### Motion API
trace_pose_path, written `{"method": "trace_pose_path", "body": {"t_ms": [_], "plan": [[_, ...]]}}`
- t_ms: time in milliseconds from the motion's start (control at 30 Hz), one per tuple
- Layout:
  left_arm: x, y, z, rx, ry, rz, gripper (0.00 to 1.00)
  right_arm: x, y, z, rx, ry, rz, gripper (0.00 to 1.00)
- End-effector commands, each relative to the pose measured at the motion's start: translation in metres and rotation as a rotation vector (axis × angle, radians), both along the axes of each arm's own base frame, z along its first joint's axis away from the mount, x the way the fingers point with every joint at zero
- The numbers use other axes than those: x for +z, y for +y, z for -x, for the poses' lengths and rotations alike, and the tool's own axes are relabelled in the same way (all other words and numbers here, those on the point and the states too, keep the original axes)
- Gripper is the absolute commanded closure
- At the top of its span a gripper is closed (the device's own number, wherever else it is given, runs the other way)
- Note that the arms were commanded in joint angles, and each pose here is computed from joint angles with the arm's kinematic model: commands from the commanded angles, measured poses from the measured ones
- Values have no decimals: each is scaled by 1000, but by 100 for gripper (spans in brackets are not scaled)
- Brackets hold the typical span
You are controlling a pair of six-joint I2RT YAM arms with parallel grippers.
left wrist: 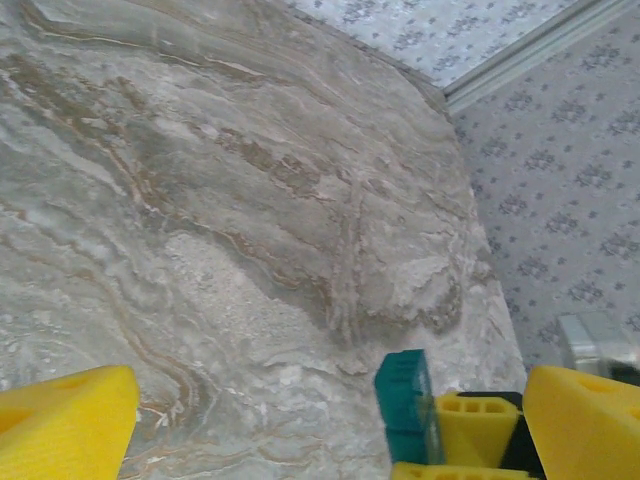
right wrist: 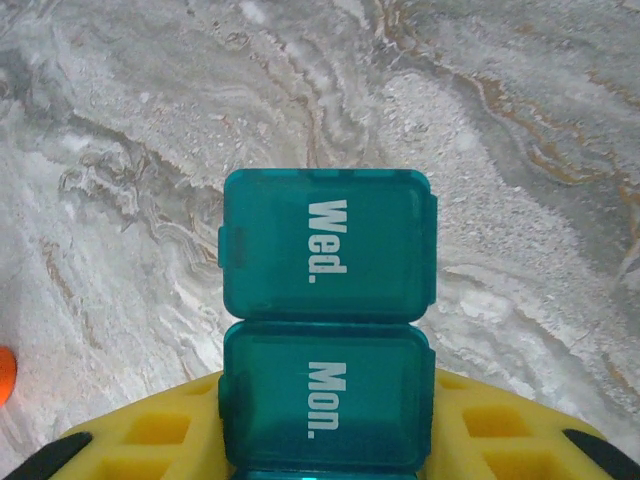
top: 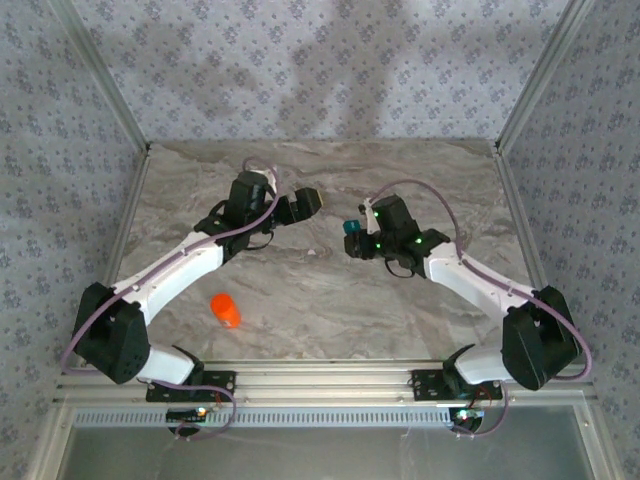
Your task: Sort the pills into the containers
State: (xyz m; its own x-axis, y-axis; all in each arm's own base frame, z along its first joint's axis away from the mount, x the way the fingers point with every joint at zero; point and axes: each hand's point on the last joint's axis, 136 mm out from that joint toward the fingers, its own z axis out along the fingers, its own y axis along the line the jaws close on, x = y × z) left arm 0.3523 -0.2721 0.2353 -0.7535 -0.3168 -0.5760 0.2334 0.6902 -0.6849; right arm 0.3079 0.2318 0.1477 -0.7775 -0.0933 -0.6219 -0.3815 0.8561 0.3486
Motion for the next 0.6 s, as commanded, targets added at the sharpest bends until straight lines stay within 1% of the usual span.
{"method": "trace_pose_path", "body": {"t_ms": [0,100,233,433,567], "plan": [[19,-14,6,-67,-24,90,2,12,10,6,63,-43,-43,79],[25,-20,6,-88,-19,132,2,14,15,8,89,-47,-58,79],[24,-30,2,-99,13,189,2,19,18,9,106,-52,-74,79],[20,-43,-1,-124,63,280,2,31,28,14,157,-81,-142,80],[22,-49,2,-141,78,315,2,34,29,12,153,-90,-149,80]]}}
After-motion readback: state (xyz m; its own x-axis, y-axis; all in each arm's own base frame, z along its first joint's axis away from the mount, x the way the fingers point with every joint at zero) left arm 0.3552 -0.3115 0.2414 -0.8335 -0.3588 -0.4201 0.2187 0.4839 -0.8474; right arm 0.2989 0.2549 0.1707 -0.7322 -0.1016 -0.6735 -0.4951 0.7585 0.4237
